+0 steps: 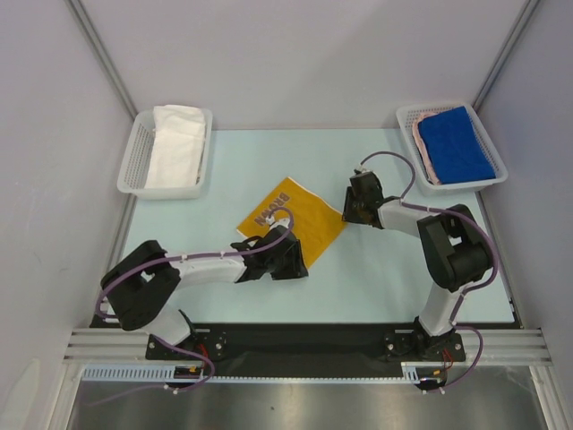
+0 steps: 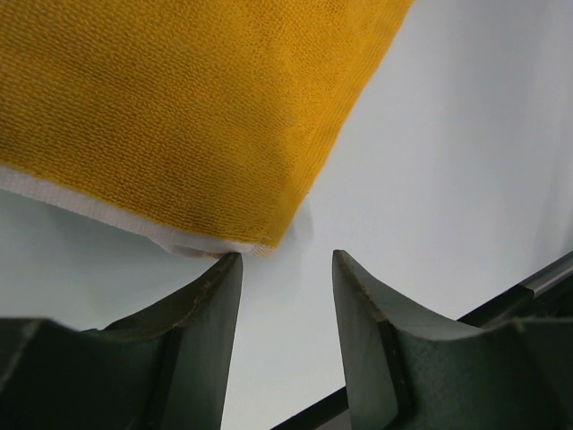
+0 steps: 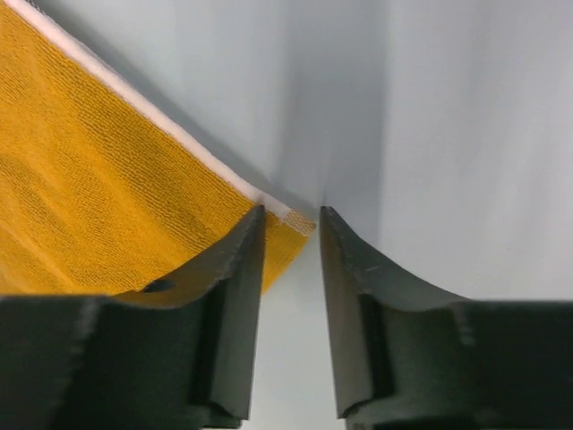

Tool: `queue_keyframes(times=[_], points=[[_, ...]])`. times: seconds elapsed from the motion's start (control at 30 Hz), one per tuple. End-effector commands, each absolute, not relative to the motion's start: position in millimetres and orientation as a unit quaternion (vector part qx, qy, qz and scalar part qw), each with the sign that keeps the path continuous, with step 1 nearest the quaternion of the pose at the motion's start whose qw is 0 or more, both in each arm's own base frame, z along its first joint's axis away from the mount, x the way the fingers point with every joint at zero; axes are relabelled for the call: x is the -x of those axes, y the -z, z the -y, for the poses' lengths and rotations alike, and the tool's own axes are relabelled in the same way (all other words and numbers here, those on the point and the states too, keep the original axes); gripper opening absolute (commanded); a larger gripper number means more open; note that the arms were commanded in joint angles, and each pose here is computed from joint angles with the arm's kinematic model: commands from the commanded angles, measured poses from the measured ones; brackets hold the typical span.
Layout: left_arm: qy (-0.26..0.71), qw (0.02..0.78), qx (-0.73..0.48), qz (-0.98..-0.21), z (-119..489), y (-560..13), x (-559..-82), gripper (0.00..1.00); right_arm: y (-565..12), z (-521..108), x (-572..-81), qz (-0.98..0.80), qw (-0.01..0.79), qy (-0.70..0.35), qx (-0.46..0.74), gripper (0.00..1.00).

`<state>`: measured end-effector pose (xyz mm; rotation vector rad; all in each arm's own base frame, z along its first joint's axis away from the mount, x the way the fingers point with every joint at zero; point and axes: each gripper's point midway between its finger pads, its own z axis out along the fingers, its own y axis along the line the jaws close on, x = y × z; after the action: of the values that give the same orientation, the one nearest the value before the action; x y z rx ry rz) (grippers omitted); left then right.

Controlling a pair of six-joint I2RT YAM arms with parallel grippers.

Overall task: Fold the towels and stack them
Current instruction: Flatten out the crumpled towel

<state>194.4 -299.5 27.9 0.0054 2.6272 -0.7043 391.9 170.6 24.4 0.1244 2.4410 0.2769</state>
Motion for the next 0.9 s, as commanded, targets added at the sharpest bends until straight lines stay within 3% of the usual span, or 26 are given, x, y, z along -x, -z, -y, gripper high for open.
queue_keyframes(times=[0.0, 0.1, 0.27, 0.33, 0.47, 0.87], points=[[0.273, 0.220, 0.003, -0.936, 318.1, -38.9, -203.6, 0.51, -22.6, -180.6, -399.6, -0.934, 0.339, -0.110, -0.039, 0.34], [0.268, 0.218, 0.003, -0.938, 318.1, -34.9, -204.3, 0.48, -23.7, -181.2, -396.4, -0.935, 0.337, -0.100, -0.039, 0.17], [0.261, 0.222, 0.003, -0.940, 317.0, -35.7, -207.0, 0.30, -42.9, -176.9, -388.4, -0.933, 0.342, -0.100, -0.044, 0.00], [0.254, 0.226, 0.001, -0.940, 313.9, -37.0, -207.7, 0.16, -51.2, -174.2, -383.4, -0.932, 0.344, -0.101, -0.049, 0.00], [0.259, 0.241, -0.003, -0.935, 310.0, -53.5, -208.3, 0.02, -85.5, -164.0, -368.3, -0.924, 0.365, -0.103, -0.054, 0.00], [0.284, 0.289, -0.006, -0.914, 291.4, -109.0, -205.2, 0.00, -174.9, -151.1, -335.7, -0.888, 0.434, -0.144, -0.052, 0.00]])
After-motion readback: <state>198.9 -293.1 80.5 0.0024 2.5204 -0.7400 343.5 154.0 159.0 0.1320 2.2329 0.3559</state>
